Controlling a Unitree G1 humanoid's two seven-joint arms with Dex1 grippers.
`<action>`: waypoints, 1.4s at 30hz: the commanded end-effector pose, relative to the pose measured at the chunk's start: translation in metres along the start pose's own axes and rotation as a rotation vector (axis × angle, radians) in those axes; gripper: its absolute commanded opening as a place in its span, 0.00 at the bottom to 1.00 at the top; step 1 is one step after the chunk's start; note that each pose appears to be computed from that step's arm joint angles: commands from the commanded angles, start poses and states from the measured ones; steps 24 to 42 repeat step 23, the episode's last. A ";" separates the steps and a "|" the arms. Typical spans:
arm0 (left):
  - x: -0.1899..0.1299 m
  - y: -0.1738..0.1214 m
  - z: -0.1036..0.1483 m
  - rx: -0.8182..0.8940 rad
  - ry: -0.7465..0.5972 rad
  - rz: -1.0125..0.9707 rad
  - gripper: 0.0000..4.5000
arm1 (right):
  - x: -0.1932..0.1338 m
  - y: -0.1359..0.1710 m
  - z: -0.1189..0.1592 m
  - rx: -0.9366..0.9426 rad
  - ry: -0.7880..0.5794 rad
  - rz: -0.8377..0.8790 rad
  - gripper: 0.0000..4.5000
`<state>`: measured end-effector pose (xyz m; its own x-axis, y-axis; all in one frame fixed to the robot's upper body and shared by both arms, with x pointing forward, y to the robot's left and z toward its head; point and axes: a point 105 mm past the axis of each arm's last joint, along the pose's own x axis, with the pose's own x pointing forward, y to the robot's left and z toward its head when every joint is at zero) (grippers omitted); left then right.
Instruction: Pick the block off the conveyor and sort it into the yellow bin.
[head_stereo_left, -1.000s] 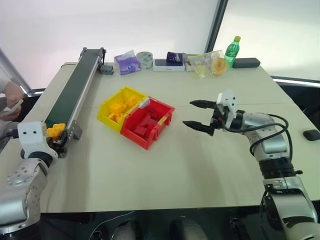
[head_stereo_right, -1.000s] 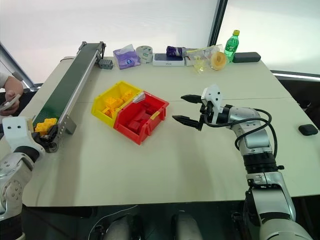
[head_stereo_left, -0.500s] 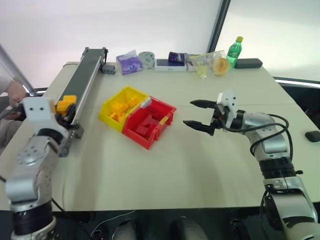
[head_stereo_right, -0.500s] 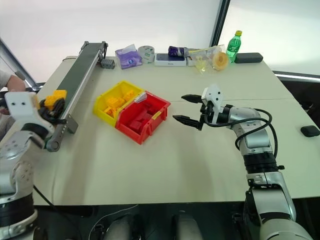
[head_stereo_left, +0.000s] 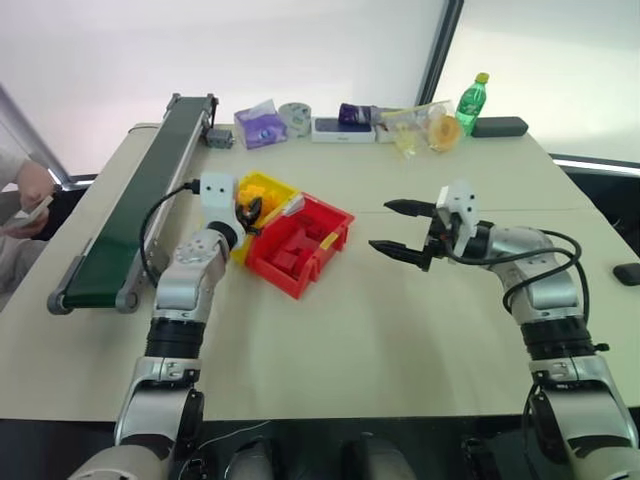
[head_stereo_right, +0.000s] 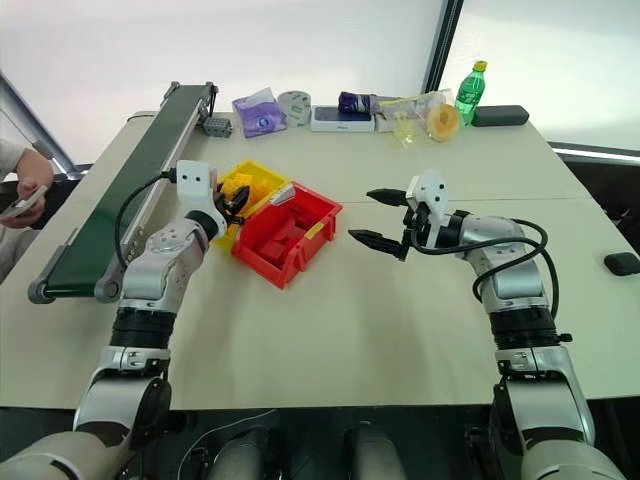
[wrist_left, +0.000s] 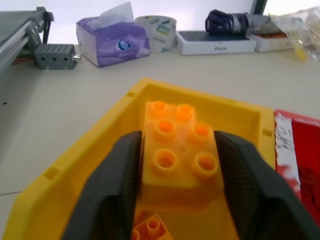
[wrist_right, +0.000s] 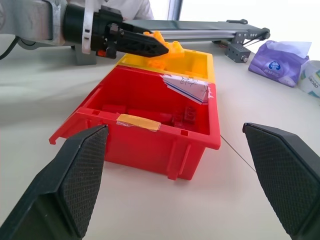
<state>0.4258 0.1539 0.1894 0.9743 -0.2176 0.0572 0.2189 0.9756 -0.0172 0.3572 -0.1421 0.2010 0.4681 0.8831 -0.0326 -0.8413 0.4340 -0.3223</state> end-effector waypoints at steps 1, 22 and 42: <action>-0.001 0.003 0.021 0.011 -0.081 -0.007 0.93 | -0.004 -0.001 0.017 -0.053 -0.040 -0.017 1.00; -0.169 0.111 0.058 0.251 -0.026 -0.151 0.99 | 0.004 -0.003 0.023 -0.052 -0.040 0.028 1.00; -0.175 0.116 0.056 0.242 -0.015 -0.145 0.99 | 0.004 -0.004 0.023 -0.052 -0.039 0.029 1.00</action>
